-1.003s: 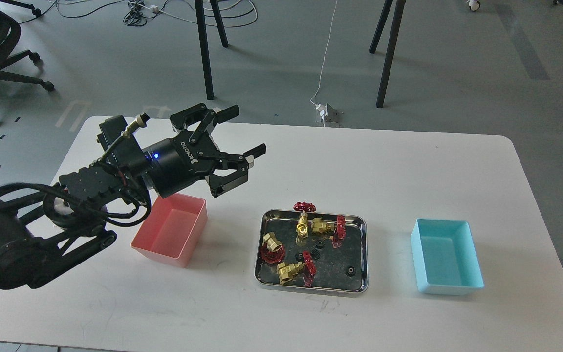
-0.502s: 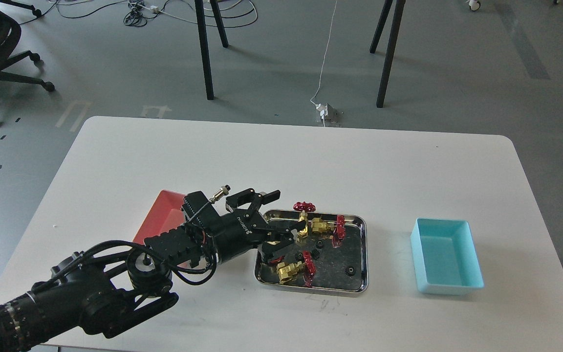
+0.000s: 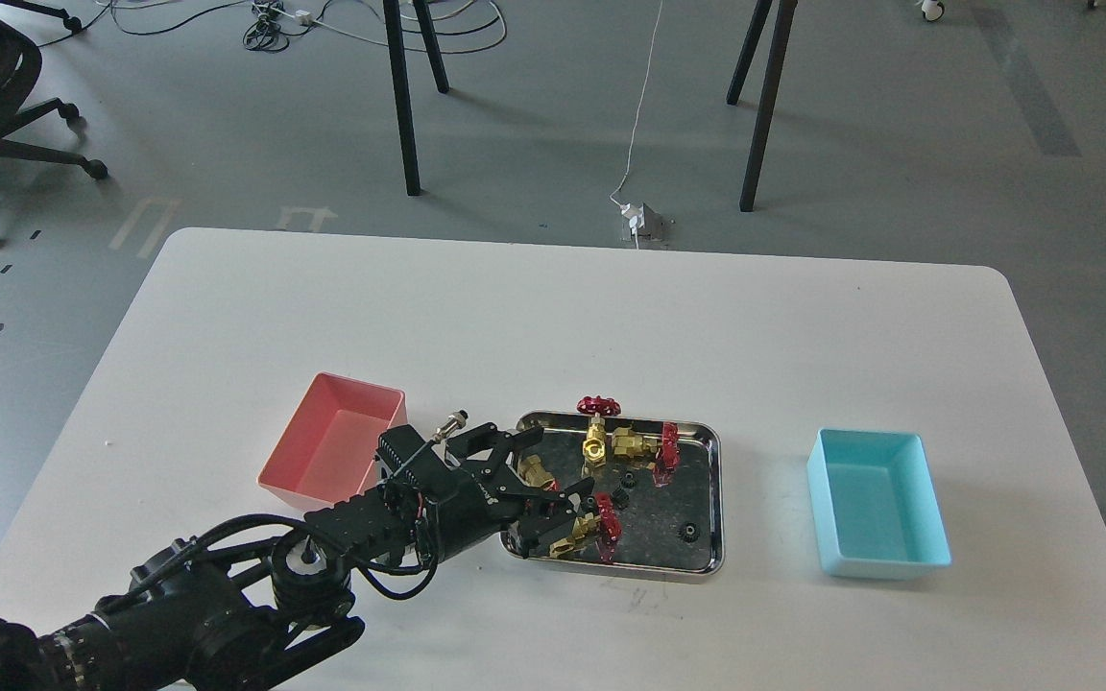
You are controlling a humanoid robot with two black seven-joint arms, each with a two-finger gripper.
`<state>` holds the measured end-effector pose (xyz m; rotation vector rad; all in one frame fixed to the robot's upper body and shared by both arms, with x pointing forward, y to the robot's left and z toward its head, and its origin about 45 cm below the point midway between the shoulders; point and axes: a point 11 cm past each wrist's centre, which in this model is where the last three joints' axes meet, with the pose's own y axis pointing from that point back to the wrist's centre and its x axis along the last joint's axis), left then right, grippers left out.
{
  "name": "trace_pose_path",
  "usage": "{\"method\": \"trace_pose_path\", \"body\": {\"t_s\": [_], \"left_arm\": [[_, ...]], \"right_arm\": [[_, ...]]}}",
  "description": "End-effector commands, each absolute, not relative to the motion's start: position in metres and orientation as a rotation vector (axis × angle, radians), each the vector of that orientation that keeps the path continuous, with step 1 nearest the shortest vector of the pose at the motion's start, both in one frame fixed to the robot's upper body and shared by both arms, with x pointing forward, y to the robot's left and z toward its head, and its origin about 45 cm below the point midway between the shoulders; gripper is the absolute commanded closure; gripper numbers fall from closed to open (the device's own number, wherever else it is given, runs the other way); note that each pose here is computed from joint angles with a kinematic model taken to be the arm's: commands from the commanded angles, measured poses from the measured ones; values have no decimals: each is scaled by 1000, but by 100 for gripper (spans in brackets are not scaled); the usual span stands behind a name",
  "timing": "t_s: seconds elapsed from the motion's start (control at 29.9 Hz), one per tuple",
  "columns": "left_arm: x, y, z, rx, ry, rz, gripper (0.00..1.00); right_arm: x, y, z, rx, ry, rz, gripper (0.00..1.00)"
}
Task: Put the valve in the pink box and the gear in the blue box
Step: 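Lower the left gripper onto the brass valve nearest the pink box and grasp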
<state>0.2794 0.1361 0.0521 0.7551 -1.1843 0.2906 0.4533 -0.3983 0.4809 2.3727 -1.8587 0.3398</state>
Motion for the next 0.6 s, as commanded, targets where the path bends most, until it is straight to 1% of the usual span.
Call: {"method": "trace_pose_path", "body": {"t_s": [0.0,0.1,0.13,0.2,0.3,0.4,0.43,0.47,0.57], "left_arm": [[280,141,48,772,-1181,286,10],[281,140,47,775,-1180,286,11],[281,141,46,779,-1179,286,12],[281,142,46,782,-1179,286,19],[281,144,45,785,-1177,283,34],[279,141,45,780,-1174,275,39],[279,140,45,778,-1173,275,44],[278,141,44,780,-1169,273,53],[275,143,42,784,-1164,270,68]], "right_arm": [[454,-397,481,2376,-1856,340,1],[454,-396,482,2379,-1855,343,1],[454,-396,482,2379,-1855,343,1],[454,-396,482,2379,-1854,342,1],[454,-396,481,2376,-1855,341,1],[454,-397,482,2374,-1856,342,1],[454,-398,482,2373,-1858,342,1],[454,-398,481,2372,-1857,341,1],[454,-397,480,2370,-1856,340,1]]}}
